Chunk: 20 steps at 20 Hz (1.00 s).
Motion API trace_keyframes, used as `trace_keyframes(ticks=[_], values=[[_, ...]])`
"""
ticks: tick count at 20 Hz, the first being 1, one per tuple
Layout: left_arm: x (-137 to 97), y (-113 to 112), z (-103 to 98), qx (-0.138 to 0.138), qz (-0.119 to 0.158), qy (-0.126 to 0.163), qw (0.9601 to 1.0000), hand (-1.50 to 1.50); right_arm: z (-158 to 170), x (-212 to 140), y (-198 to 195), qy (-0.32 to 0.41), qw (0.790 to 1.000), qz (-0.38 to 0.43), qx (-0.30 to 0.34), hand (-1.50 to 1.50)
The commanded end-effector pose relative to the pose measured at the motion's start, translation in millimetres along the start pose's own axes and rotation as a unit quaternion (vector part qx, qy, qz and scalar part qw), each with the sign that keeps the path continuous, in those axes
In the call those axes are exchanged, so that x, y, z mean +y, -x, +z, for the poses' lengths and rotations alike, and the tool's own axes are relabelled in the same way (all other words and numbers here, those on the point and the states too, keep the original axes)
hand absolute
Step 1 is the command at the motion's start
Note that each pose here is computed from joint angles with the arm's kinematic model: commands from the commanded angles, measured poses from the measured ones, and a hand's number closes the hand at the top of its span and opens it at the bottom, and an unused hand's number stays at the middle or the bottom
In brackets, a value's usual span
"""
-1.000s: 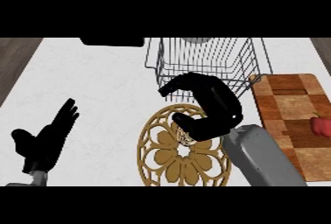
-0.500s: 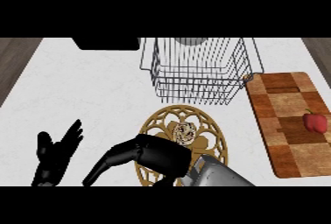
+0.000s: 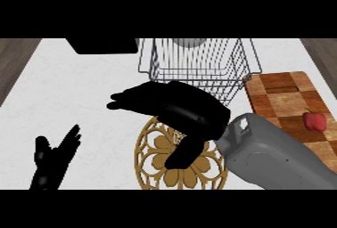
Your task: Pick the cupcake from the placemat and place it in the basket
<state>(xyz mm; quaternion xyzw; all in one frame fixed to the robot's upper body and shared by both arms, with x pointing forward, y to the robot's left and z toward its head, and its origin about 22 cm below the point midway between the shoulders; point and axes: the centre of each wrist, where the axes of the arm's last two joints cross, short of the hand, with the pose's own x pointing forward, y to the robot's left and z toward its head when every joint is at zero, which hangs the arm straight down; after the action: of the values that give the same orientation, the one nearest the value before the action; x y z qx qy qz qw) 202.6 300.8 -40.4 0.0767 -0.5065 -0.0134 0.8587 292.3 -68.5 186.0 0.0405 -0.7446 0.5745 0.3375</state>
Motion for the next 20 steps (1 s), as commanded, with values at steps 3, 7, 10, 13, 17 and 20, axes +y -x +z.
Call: trace_keyframes(ticks=[3,7,10,13,17,20], values=[[-3.3,10.0,-1.5,0.034,-0.002,-0.002,0.9994,0.0,9.5,-92.0,-40.4,-0.041,0.991,0.119,0.045,-1.5],[5.0,7.5,1.1,0.027,0.002,-0.009,0.9996,0.0,21.3,-123.2,-50.4,-0.144,0.975,0.148,0.08,-1.5],[-9.3,6.9,-3.6,0.028,-0.002,0.0,0.9996,0.0,37.1,-142.8,-39.2,-0.204,0.96,0.159,0.11,-1.5],[-4.2,15.5,0.3,0.02,0.002,0.005,0.9998,0.0,45.0,-159.2,-37.5,-0.235,0.948,0.167,0.132,-1.5],[-0.7,-1.5,-2.6,0.024,-0.003,-0.002,0.9997,0.0,40.3,-157.3,-39.0,-0.244,0.941,0.186,0.139,-1.5],[-8.7,8.0,-10.8,0.028,-0.002,0.002,0.9996,0.0,35.6,-149.0,-31.1,-0.247,0.947,0.162,0.124,-1.5]])
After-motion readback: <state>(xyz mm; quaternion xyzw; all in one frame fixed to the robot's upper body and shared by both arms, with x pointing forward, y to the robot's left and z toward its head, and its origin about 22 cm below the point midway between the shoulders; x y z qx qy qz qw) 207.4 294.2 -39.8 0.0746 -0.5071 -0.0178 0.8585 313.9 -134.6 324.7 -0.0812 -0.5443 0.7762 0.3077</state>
